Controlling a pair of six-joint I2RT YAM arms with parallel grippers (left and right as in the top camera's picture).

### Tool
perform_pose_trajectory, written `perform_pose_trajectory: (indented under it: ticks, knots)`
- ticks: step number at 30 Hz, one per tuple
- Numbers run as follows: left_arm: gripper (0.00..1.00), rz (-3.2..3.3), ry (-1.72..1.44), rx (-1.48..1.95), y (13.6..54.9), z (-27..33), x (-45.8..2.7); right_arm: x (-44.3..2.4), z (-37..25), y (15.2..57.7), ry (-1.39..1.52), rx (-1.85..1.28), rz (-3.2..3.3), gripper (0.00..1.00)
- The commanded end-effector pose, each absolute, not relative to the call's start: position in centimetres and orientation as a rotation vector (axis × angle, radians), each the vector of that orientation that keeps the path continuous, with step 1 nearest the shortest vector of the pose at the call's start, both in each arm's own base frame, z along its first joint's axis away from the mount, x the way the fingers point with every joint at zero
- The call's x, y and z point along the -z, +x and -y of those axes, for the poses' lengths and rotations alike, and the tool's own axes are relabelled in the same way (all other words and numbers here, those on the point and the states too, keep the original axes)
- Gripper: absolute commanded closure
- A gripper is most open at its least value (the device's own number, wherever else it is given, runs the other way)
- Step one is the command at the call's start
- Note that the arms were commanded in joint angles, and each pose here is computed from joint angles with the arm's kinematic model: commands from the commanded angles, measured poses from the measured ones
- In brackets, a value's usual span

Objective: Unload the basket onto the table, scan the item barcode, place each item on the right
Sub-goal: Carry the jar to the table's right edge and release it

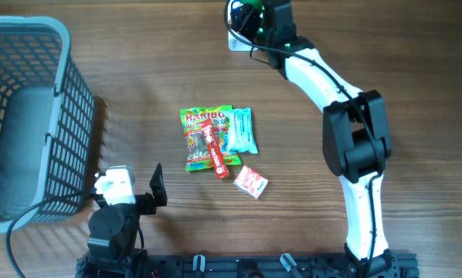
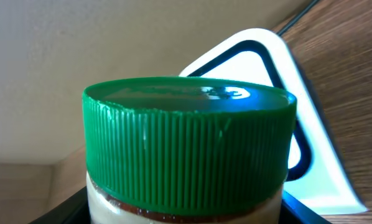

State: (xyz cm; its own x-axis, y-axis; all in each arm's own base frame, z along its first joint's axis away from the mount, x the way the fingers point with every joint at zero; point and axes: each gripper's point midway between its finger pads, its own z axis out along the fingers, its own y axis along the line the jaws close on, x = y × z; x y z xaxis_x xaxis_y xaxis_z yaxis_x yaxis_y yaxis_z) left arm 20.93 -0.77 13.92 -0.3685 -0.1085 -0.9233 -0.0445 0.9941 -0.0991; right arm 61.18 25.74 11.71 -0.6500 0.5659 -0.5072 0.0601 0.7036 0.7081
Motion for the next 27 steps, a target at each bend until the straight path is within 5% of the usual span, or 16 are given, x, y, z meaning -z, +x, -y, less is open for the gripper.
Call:
perform_pose_trajectory:
  ticks: [1,9,17,24,25,27]
  knots:
    - [0.0,-1.946,-0.133,0.058,21.0,0.4,-13.8,-13.9,-26.0,61.7,0.535,-0.858,-2.133,0.48]
    - [0.0,-1.946,-0.133,0.058,21.0,0.4,-13.8,-18.6,-14.1,60.0,0.722,-0.564,-2.344,0.45]
    - [0.0,-1.953,-0.132,0.056,20.9,0.4,-13.6,-13.0,22.3,48.5,1.484,0.145,-2.324,0.45]
    - [0.0,-1.953,-0.132,0.056,20.9,0.4,-13.6,-4.4,35.9,37.2,1.858,0.321,-2.281,0.45]
    - [0.0,-1.953,-0.132,0.056,20.9,0.4,-13.6,-4.3,36.7,36.6,1.857,0.326,-2.281,0.42]
    - [0.0,-1.953,-0.132,0.056,20.9,0.4,-13.6,-4.8,37.4,36.3,1.809,0.32,-2.303,0.01]
